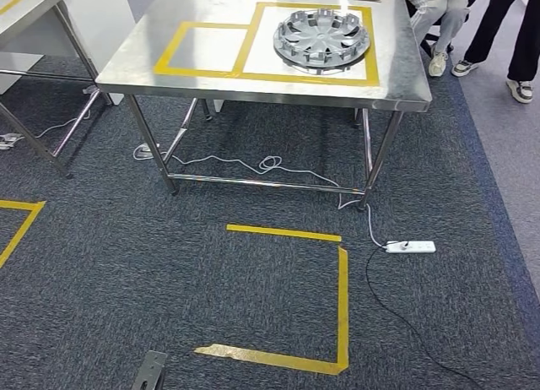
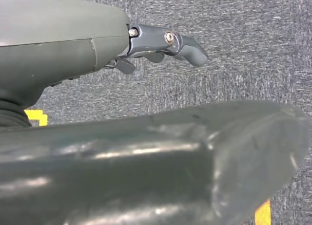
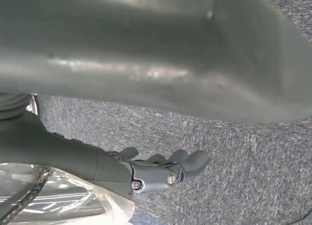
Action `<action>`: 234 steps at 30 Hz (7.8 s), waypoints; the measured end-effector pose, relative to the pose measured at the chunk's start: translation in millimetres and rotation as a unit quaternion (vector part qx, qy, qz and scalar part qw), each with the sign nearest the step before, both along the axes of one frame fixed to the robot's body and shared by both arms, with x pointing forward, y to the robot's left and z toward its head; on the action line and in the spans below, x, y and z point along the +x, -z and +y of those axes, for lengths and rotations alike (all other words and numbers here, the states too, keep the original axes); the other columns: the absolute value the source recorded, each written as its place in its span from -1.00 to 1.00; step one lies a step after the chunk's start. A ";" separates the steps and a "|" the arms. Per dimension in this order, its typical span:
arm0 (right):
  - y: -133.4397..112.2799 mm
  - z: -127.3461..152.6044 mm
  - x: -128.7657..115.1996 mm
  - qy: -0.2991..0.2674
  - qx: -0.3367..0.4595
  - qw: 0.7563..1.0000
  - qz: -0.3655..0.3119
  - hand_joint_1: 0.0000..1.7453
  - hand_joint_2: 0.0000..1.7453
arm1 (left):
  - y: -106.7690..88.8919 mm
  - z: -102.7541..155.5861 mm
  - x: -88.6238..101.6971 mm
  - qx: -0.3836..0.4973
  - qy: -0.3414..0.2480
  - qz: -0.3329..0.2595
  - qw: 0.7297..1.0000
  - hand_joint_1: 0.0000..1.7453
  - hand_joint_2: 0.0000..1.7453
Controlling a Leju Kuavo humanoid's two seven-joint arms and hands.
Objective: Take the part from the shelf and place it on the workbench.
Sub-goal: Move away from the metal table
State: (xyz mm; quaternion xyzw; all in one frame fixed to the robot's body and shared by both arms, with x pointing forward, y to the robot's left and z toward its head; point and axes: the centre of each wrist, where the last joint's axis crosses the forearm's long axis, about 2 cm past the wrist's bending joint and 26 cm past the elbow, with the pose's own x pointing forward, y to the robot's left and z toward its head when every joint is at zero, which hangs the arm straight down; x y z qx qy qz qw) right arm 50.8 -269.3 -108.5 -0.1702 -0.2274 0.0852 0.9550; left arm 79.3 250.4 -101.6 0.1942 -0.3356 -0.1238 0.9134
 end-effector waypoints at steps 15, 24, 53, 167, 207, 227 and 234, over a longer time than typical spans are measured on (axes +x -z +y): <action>0.1 -0.2 -0.5 0.002 0.000 1.000 0.000 -1.00 -1.00 | -0.3 -1.5 1.8 -0.008 -0.004 0.000 1.000 -1.00 -1.00; -0.5 -0.6 4.5 -0.001 0.000 1.000 -0.004 -1.00 -1.00 | -0.3 -1.0 1.3 -0.005 -0.007 0.000 1.000 -1.00 -1.00; -0.3 -3.0 3.5 -0.004 -0.003 1.000 -0.003 -1.00 -1.00 | 0.1 0.4 -0.2 -0.002 -0.006 0.001 1.000 -1.00 -1.00; 0.0 -3.9 0.5 -0.026 -0.016 0.999 0.020 -1.00 -1.00 | 0.4 -2.3 -2.7 -0.006 -0.003 0.005 1.000 -1.00 -1.00; -0.2 -6.0 2.8 -0.049 -0.022 0.998 0.020 -1.00 -1.00 | 3.6 -5.7 -23.6 -0.016 -0.012 0.019 1.000 -1.00 -1.00; 1.7 3.3 -17.0 -0.053 -0.015 0.997 0.048 -1.00 -1.00 | 5.6 7.2 -32.4 -0.004 -0.049 0.013 0.999 -1.00 -1.00; 1.4 4.8 -15.9 -0.075 -0.021 0.996 0.044 -1.00 -1.00 | 6.9 12.4 -41.1 -0.002 -0.066 0.023 0.998 -1.00 -1.00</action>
